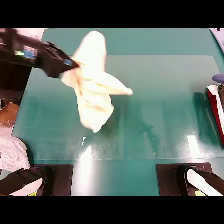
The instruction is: Fold the shirts.
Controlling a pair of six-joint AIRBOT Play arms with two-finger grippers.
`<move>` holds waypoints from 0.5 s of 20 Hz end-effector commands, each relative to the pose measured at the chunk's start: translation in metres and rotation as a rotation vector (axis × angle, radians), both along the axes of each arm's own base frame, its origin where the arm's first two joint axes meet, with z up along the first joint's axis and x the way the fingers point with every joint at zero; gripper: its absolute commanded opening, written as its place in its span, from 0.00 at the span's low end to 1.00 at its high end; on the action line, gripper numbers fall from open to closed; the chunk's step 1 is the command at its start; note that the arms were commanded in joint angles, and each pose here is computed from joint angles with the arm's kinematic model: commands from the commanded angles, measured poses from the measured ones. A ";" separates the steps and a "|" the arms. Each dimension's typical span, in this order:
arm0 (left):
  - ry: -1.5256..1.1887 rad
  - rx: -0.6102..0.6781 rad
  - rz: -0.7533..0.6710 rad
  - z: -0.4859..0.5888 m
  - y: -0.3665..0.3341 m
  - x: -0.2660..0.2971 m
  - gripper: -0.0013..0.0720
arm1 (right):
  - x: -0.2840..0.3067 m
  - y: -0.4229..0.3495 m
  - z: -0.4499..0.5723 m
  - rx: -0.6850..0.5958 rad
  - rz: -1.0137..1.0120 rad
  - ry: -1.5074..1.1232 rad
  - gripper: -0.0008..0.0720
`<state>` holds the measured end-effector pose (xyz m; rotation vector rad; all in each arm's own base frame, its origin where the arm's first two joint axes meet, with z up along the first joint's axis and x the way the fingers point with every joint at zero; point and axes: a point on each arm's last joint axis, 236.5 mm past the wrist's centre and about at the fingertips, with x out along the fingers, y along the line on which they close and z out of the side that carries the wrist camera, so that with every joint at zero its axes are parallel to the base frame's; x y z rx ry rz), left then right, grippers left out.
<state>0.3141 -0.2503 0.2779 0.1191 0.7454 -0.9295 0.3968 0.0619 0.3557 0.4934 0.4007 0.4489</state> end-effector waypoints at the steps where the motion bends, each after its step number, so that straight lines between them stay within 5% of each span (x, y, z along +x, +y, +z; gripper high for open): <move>1: 0.088 0.043 -0.132 -0.044 -0.052 0.001 0.05 | 0.000 0.000 0.002 0.003 -0.004 -0.007 0.03; 5: 0.246 0.150 -0.115 -0.141 -0.064 0.048 0.06 | -0.004 0.003 -0.003 -0.005 0.018 0.017 0.03; 7: 0.338 0.199 -0.077 -0.164 -0.043 0.052 0.76 | -0.004 0.003 -0.004 -0.008 0.018 0.020 0.03; 10: 0.468 0.243 -0.007 -0.170 0.010 0.050 0.77 | -0.004 0.003 -0.005 -0.009 0.017 0.020 0.03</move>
